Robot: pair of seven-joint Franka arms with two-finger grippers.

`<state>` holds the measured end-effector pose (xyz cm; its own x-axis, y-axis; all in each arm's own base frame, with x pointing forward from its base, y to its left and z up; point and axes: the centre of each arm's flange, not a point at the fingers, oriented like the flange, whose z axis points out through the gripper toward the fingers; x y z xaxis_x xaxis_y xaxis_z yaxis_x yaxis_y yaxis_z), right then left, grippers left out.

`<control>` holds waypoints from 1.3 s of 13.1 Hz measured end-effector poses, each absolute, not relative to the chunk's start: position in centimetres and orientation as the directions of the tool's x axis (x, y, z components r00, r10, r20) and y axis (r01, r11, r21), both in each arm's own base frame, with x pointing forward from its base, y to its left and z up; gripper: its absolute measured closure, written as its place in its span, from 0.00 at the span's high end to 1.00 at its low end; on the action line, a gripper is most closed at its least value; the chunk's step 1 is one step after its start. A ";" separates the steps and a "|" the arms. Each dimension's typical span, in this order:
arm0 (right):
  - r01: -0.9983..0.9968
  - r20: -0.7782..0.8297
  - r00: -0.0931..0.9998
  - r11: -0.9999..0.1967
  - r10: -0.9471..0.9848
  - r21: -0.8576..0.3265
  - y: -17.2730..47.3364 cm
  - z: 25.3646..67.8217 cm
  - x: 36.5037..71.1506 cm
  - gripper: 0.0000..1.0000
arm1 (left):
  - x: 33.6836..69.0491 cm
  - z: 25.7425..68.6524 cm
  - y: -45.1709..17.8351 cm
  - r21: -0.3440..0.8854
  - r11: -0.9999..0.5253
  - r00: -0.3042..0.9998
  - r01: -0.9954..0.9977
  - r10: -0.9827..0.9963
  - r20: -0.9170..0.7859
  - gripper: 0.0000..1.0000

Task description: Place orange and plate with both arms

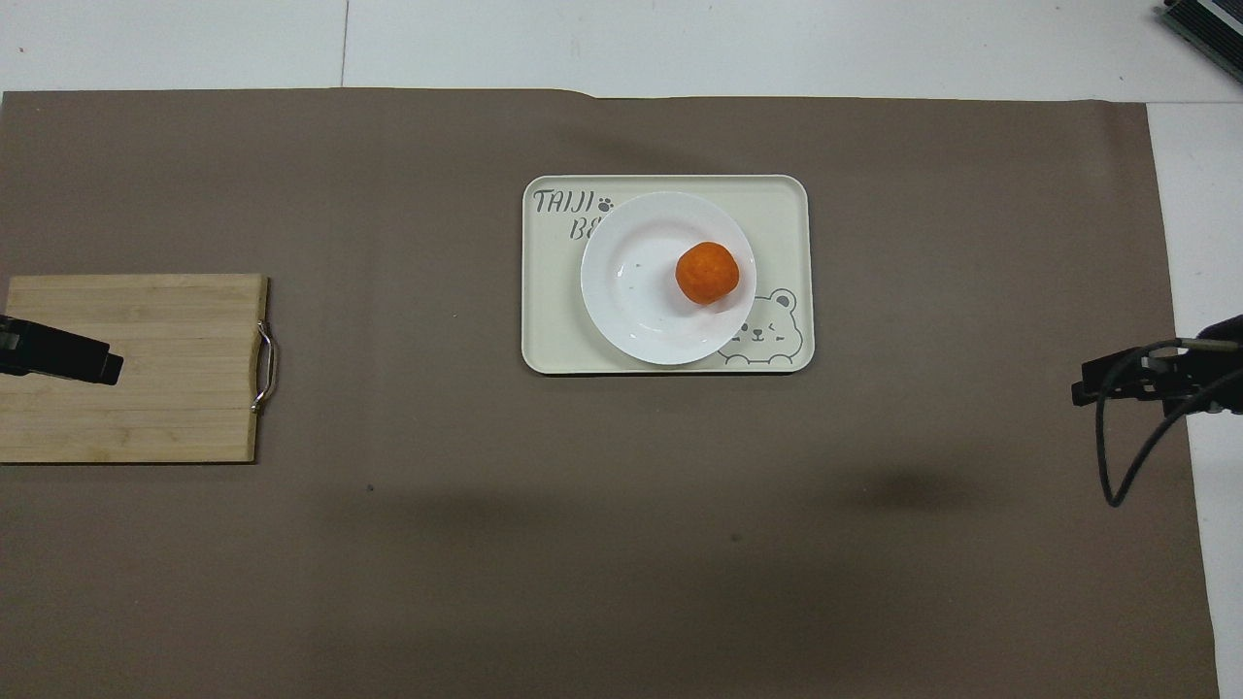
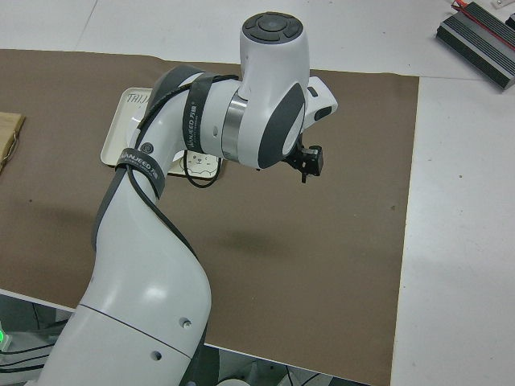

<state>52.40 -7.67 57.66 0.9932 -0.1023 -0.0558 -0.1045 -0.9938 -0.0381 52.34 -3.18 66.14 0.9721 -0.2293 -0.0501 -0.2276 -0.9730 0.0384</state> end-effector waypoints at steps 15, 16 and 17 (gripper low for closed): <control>-0.103 0.014 0.995 -0.994 -0.104 -0.020 -4.1 67.8 49.3 1.00 | 52.3 66.3 -2.1 0.038 -0.978 0.977 -0.207 -0.209 -0.045 1.00; -0.097 0.013 0.995 -0.995 -0.098 -0.019 -3.7 67.8 49.4 1.00 | 52.2 66.5 -1.8 0.037 -0.980 0.979 -0.196 -0.198 -0.043 1.00; -0.086 0.010 0.996 -0.996 -0.086 -0.019 -3.5 67.6 49.4 1.00 | 52.2 66.6 -1.7 0.037 -0.983 0.982 -0.181 -0.182 -0.041 1.00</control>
<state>49.39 -3.51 67.62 0.9962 -0.0864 0.0099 -0.0862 -0.9961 -0.0185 52.15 -1.66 66.60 0.9824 -0.1823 -0.0409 -0.1809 -0.9828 0.0367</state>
